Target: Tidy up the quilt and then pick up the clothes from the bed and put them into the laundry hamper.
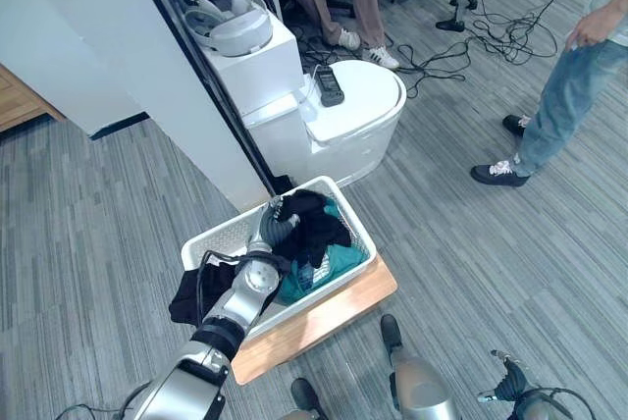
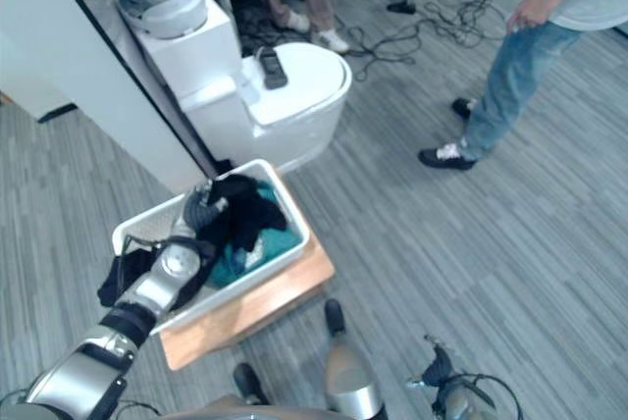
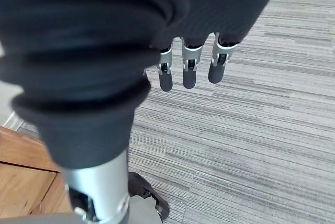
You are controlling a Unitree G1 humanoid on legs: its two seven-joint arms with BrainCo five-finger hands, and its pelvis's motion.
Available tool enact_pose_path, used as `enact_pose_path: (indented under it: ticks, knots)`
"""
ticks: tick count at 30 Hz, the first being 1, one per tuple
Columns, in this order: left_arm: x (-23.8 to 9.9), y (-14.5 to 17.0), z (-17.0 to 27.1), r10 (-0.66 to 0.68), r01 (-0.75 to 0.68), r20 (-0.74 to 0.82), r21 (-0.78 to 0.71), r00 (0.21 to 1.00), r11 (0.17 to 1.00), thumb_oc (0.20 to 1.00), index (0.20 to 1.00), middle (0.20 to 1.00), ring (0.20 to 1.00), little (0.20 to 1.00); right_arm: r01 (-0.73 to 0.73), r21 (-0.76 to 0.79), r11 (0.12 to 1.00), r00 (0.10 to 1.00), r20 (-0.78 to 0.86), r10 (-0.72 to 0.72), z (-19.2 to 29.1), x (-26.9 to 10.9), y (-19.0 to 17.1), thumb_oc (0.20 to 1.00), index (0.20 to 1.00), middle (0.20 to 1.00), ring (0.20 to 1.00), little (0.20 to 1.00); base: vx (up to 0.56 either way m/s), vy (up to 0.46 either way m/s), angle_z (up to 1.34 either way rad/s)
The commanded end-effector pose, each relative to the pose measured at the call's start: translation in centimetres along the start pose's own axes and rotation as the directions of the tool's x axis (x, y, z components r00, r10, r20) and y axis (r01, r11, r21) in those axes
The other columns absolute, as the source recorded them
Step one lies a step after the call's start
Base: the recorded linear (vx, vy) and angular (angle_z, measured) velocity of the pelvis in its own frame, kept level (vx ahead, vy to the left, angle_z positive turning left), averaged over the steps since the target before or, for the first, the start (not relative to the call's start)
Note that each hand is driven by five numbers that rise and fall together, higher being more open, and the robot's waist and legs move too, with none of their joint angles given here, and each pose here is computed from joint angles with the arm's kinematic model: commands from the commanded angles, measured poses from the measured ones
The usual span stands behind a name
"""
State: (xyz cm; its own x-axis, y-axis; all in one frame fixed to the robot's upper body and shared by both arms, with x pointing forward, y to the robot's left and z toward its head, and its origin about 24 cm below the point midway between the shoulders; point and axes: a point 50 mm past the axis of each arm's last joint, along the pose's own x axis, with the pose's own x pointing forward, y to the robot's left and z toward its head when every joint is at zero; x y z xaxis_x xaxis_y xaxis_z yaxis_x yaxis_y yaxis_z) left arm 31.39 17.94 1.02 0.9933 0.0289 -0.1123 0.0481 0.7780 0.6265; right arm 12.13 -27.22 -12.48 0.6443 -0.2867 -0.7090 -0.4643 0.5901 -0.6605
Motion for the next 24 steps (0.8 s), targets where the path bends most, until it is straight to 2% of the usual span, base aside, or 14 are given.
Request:
enact_pose_path:
  ticks: [1,4,8,10,11,12,13,14,15,16,17,18,19,24]
  knots:
    - [0.7,2.9,1.1,0.091,-0.085,0.065,-0.094,0.994,0.992,1.000,1.000,1.000,1.000,1.000,0.004,0.071,0.997,1.000,-0.020,-0.003,0.9,0.6,0.1,1.000,1.000,1.000,1.000,1.000,0.00,0.000,0.00]
    - [-0.2,2.8,-0.7,0.111,-0.112,-0.011,-0.173,0.994,0.979,1.000,1.000,1.000,1.000,1.000,-0.010,0.070,0.998,0.999,-0.030,0.012,0.9,0.7,0.4,1.000,1.000,1.000,1.000,1.000,0.01,-0.011,0.03]
    - [-3.5,2.3,-5.2,0.113,-0.192,-0.197,-0.447,0.974,0.874,1.000,1.000,1.000,1.000,1.000,-0.049,0.069,0.996,0.997,-0.049,0.053,0.8,0.6,0.9,1.000,1.000,1.000,1.000,1.000,0.03,-0.012,0.12]
    - [-5.6,2.1,-8.0,0.109,-0.241,-0.301,-0.447,0.947,0.861,1.000,1.000,1.000,1.000,1.000,-0.064,0.068,0.996,0.996,-0.057,0.068,0.7,0.7,1.0,1.000,1.000,1.000,1.000,1.000,0.03,-0.001,0.13]
    - [-8.0,1.2,-11.5,0.084,-0.308,-0.468,-0.427,0.880,0.850,1.000,1.000,1.000,1.000,1.000,-0.082,0.064,0.995,0.994,-0.068,0.087,0.7,0.8,1.2,1.000,1.000,1.000,1.000,1.000,0.02,0.002,0.12]
    - [-8.0,1.2,-11.5,0.084,-0.309,-0.468,-0.427,0.880,0.850,1.000,1.000,1.000,1.000,1.000,-0.082,0.064,0.995,0.994,-0.067,0.087,0.8,0.8,1.2,1.000,1.000,1.000,1.000,1.000,0.03,0.015,0.21]
    - [-9.2,0.6,-12.9,0.074,-0.363,-0.546,-0.445,0.835,0.819,1.000,1.000,1.000,1.000,1.000,-0.090,0.057,0.994,0.993,-0.066,0.094,1.0,0.9,1.3,1.000,1.000,1.000,1.000,1.000,0.02,0.004,0.25]
    - [-11.9,-0.5,-15.7,0.048,-0.442,-0.687,-0.411,0.725,0.797,1.000,1.000,1.000,1.000,1.000,-0.101,0.041,0.994,0.993,-0.052,0.103,1.9,1.2,1.4,1.000,1.000,1.000,1.000,1.000,0.03,0.007,0.19]
    - [-11.9,-0.5,-15.7,0.049,-0.443,-0.687,-0.411,0.725,0.797,1.000,1.000,1.000,1.000,1.000,-0.101,0.041,0.994,0.993,-0.051,0.103,1.9,1.2,1.4,1.000,1.000,1.000,1.000,1.000,0.02,0.005,0.11]
    - [-13.6,-1.1,-17.1,0.024,-0.454,-0.748,-0.377,0.663,0.807,1.000,1.000,1.000,1.000,1.000,-0.104,0.034,0.994,0.994,-0.034,0.105,2.4,1.3,1.3,1.000,1.000,1.000,1.000,1.000,0.02,0.004,0.07]
    - [-14.7,-1.8,-17.8,-0.002,-0.449,-0.784,-0.357,0.620,0.819,1.000,1.000,1.000,1.000,1.000,-0.103,0.029,0.994,0.994,-0.021,0.104,2.8,1.4,1.3,1.000,1.000,1.000,1.000,1.000,0.03,0.016,0.21]
    - [-18.2,-3.2,-19.7,-0.069,-0.371,-0.870,-0.279,0.488,0.886,1.000,1.000,1.000,1.000,1.000,-0.112,0.011,0.994,0.994,-0.001,0.112,3.6,1.6,1.3,1.000,1.000,1.000,1.000,1.000,0.03,0.016,0.29]
    - [-19.9,-3.8,-20.4,-0.101,-0.316,-0.899,-0.252,0.426,0.915,1.000,1.000,1.000,1.000,1.000,-0.117,-0.005,0.993,0.993,0.011,0.117,4.1,1.8,1.4,1.000,1.000,1.000,1.000,1.000,0.02,0.018,0.30]
    - [-23.6,-4.8,-21.4,-0.154,-0.181,-0.945,-0.212,0.289,0.960,1.000,1.000,1.000,1.000,1.000,-0.133,-0.051,0.990,0.990,0.034,0.135,5.8,2.3,1.4,1.000,1.000,1.000,1.000,1.000,0.02,0.021,0.09]
